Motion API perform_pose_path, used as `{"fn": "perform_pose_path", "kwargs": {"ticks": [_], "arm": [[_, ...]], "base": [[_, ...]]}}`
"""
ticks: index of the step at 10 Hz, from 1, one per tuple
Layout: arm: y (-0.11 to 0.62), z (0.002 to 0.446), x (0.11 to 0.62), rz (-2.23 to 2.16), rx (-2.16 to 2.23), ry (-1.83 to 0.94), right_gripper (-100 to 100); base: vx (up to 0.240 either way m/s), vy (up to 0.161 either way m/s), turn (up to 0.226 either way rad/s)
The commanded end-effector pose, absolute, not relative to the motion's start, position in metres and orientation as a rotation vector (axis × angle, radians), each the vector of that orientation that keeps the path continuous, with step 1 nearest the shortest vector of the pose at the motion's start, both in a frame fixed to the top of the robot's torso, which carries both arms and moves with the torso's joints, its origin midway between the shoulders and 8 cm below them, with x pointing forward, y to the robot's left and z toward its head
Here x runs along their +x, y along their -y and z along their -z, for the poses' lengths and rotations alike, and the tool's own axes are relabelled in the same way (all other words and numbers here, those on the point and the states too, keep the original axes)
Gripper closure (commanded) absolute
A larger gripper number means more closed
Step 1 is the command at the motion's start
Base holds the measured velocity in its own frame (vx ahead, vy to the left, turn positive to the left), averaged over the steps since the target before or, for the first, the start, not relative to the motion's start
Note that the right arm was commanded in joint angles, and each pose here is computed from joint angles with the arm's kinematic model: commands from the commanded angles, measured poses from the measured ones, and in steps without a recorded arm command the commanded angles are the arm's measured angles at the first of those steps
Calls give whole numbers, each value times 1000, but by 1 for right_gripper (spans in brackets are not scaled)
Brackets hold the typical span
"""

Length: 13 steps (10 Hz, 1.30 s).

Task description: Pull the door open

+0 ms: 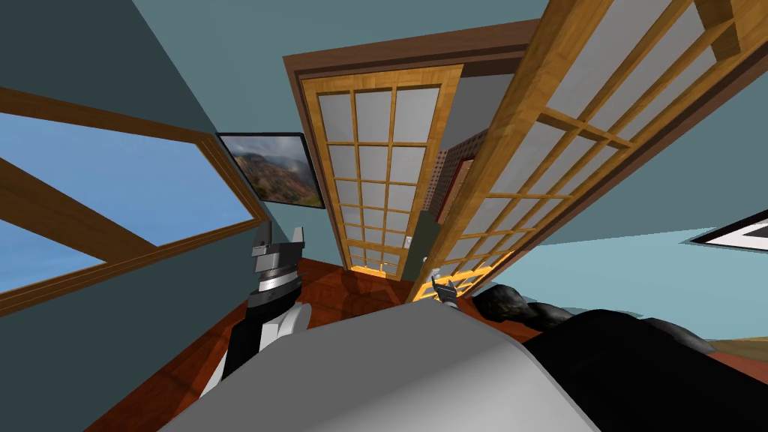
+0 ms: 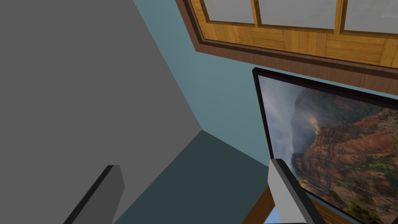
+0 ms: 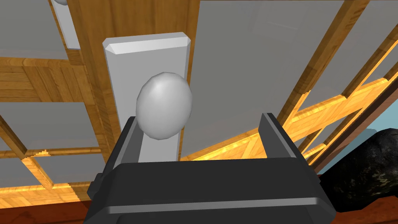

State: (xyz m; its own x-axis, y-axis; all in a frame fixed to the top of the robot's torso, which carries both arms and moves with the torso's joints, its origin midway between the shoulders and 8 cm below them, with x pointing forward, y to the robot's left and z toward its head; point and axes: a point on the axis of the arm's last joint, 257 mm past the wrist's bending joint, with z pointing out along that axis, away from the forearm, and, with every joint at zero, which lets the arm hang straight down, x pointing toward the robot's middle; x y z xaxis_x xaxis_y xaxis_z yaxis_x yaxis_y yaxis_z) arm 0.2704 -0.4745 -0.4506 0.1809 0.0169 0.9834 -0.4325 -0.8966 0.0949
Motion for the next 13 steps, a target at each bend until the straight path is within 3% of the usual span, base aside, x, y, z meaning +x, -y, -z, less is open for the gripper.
{"fn": "perform_pose_path", "kwargs": {"ticks": [1, 13], "arm": [[500, 454, 256, -1717, 2103, 402, 100], [508, 462, 233, -1663, 2119, 402, 100]], "base": [[-1, 0, -26], [-32, 4, 1]]}}
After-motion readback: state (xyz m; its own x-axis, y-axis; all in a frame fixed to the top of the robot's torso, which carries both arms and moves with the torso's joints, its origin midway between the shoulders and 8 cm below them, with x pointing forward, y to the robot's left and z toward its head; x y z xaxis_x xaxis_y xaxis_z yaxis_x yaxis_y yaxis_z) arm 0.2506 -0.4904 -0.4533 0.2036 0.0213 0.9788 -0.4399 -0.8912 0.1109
